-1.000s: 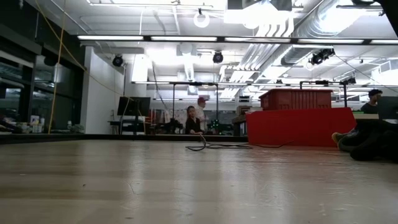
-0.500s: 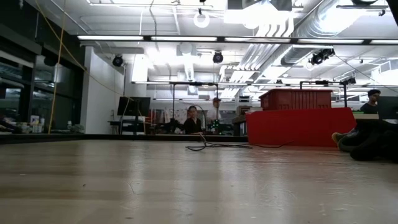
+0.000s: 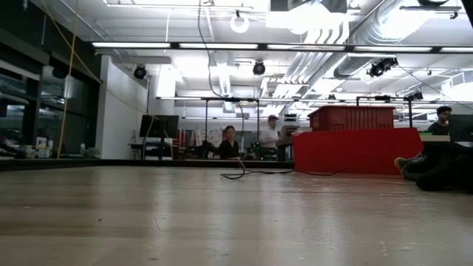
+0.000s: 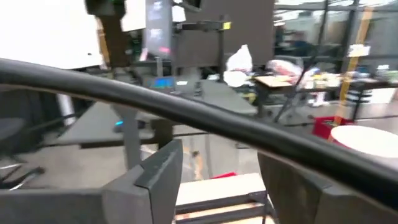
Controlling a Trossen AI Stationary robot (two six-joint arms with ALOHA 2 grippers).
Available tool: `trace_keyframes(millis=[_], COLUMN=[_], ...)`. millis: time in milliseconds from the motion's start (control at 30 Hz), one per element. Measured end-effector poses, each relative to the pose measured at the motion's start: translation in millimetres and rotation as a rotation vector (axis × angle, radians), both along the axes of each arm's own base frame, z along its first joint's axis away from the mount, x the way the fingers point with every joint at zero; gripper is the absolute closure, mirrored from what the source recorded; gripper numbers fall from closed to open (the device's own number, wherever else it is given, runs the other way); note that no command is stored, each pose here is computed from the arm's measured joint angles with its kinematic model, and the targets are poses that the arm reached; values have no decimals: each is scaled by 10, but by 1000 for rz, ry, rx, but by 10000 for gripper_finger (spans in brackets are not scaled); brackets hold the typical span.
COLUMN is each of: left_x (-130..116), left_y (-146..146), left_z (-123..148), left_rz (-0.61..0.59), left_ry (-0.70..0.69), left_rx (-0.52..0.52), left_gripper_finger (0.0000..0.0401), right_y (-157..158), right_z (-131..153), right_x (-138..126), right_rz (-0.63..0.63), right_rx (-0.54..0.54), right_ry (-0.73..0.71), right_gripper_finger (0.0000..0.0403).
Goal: Coil cords
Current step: Coil the black wire on the spool
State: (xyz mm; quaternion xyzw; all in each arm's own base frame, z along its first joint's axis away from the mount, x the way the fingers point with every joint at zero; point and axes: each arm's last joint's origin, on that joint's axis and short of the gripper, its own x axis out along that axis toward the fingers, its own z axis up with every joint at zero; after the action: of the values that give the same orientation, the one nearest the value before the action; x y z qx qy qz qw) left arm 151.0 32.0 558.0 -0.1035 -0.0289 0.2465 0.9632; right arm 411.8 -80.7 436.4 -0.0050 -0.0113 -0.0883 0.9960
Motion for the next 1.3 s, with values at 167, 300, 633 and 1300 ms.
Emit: trace_keyframes(millis=[167, 300, 633, 1300], left_x=[178, 244, 267, 359], left_y=[15, 26, 29, 35], left_z=[-16, -13, 20, 31], left_rz=[-38, -38, -38, -61], left_ry=[-10, -24, -62, -81], left_rx=[-12, -15, -8, 13], left_gripper_finger=[401, 401, 401, 401], right_y=[-32, -51, -61, -44], right_z=[-10, -9, -18, -36], right_x=[-1, -8, -10, 10], right_rz=[-123, -184, -224, -212], right_rx=[10, 6, 78, 117], right_ry=[2, 2, -11, -19], right_gripper_finger=[197, 196, 221, 316])
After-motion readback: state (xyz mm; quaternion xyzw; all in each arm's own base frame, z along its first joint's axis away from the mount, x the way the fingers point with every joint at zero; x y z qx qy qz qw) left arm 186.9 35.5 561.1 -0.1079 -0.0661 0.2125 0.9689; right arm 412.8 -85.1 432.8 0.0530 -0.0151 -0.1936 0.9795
